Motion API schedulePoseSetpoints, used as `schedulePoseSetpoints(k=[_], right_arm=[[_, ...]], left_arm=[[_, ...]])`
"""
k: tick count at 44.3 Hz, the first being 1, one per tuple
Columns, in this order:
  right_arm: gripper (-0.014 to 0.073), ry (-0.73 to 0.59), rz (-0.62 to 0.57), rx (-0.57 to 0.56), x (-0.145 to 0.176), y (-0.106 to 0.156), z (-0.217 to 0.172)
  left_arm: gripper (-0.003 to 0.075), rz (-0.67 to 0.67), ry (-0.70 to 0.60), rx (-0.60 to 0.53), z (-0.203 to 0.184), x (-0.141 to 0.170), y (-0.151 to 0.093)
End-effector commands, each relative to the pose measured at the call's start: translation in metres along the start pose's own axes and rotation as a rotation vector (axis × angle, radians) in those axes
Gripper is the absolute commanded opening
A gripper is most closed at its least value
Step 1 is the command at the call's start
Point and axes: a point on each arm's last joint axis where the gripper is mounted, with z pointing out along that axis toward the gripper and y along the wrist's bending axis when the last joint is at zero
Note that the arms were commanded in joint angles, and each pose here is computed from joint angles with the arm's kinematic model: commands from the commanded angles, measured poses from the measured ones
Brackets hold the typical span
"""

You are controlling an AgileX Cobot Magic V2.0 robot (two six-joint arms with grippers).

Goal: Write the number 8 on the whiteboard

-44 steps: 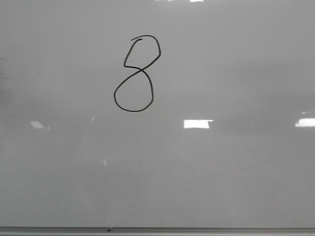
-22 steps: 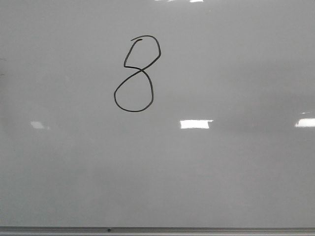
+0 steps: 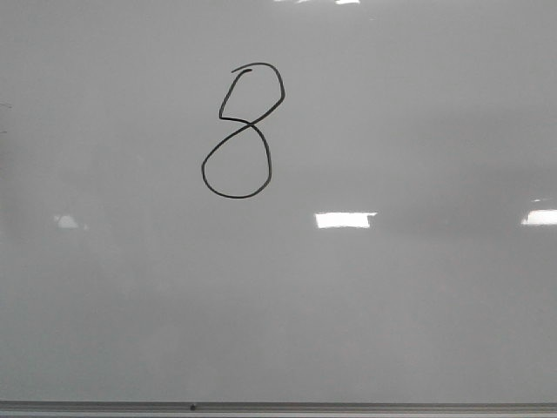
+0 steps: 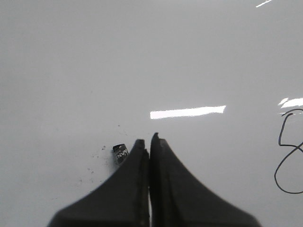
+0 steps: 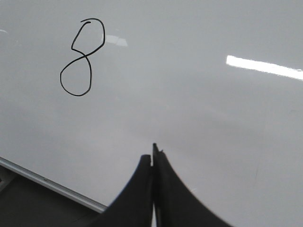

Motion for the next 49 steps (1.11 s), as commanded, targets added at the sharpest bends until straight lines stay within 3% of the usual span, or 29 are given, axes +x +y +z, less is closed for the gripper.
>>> schedulePoseSetpoints(k=[1,31,49], right_arm=[[-0.0067,-0.092,0.012,0.031,-0.014,-0.002,-0.003],[-0.0067,-0.091,0.012,0.030,-0.014,-0.002,-0.003],[-0.0067,-0.091,0.012,0.030,-0.014,-0.002,-0.003]], left_arm=[[-0.0019,-0.008,-0.087,-0.016,-0.002,-0.015,0.002],[-0.0019,0.016,-0.083,-0.047,-0.006,-0.008,0.004],[-0.0019,-0.013,-0.075,-0.082,-0.031,0.072,0.001]])
